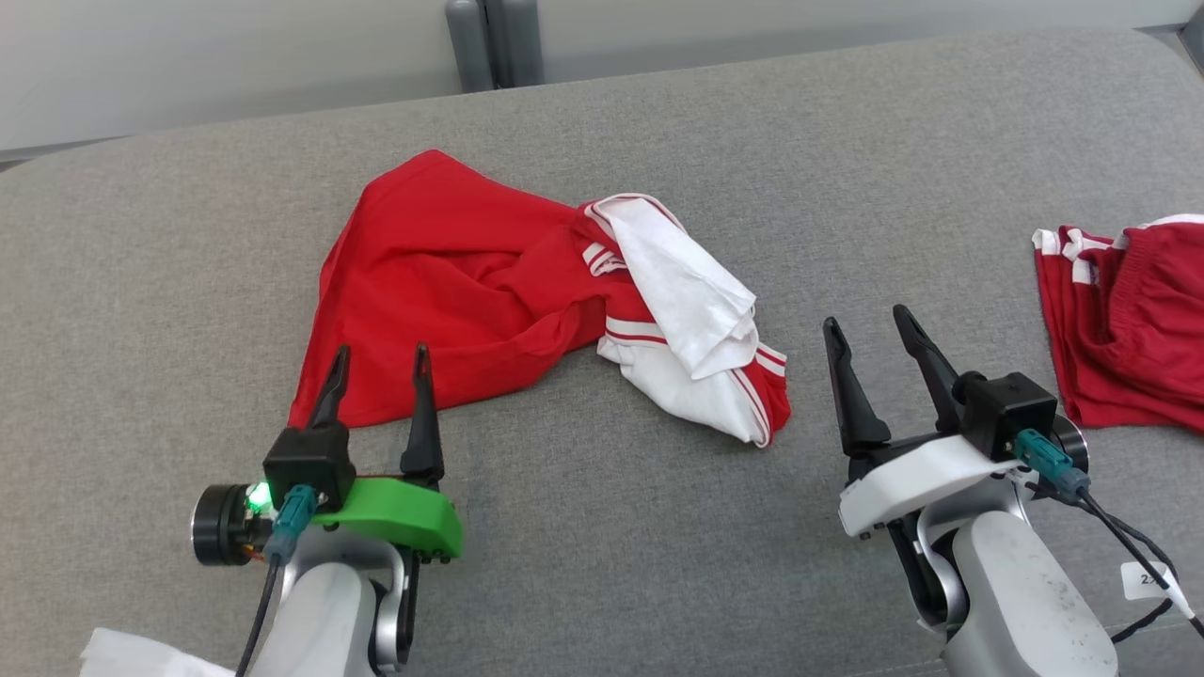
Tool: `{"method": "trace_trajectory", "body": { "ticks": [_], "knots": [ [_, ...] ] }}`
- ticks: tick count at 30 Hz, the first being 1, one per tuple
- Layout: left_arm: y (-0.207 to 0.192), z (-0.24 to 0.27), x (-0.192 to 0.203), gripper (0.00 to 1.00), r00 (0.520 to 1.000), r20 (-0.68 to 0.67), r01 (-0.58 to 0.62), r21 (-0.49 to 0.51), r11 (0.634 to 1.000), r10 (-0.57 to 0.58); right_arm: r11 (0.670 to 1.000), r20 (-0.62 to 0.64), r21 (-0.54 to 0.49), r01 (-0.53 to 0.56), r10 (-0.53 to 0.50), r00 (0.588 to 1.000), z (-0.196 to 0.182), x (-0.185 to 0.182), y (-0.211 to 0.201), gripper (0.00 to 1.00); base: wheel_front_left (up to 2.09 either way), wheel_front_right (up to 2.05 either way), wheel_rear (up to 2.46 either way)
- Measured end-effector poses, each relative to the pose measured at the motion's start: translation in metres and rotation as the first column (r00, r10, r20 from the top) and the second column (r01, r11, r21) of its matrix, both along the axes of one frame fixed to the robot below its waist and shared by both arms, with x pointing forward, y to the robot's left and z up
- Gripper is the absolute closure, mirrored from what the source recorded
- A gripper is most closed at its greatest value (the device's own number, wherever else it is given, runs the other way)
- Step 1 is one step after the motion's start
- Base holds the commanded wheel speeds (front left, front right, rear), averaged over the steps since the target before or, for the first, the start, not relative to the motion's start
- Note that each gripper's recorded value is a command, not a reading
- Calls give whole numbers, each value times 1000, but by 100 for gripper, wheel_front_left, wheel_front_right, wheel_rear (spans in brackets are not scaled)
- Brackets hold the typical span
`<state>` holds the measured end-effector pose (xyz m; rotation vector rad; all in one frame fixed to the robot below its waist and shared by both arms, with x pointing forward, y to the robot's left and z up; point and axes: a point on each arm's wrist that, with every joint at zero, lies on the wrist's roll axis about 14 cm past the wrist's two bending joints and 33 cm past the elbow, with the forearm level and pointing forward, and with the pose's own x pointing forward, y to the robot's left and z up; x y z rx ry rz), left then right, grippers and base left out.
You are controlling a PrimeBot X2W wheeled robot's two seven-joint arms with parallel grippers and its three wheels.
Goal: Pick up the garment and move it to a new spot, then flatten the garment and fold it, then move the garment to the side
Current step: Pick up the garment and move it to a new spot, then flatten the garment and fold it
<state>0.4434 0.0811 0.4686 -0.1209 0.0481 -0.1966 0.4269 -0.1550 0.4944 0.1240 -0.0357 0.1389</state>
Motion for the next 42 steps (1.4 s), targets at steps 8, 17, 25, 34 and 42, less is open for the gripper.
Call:
{"method": "trace_trajectory", "body": {
  "ticks": [8,17,25,34,42],
  "knots": [
    [40,0,-25,0,995,8,-101,21,995,101,999,-11,7,-32,32,999,-4,-6,12,0,0,0,0],
    [60,-3,-34,0,987,-3,-159,9,987,159,997,-37,2,-76,76,996,-14,-1,28,0,0,0,0],
    [55,-11,-33,0,988,-28,-154,0,988,154,993,-65,-8,-120,119,991,-27,17,44,0,0,0,0],
    [66,-22,-35,0,980,-58,-188,13,982,188,985,-93,1,-172,172,981,-41,31,64,0,0,0,0],
    [71,-28,-35,0,976,-74,-204,19,979,205,982,-111,7,-190,190,976,-50,36,72,31,0,0,0]
  ]
}}
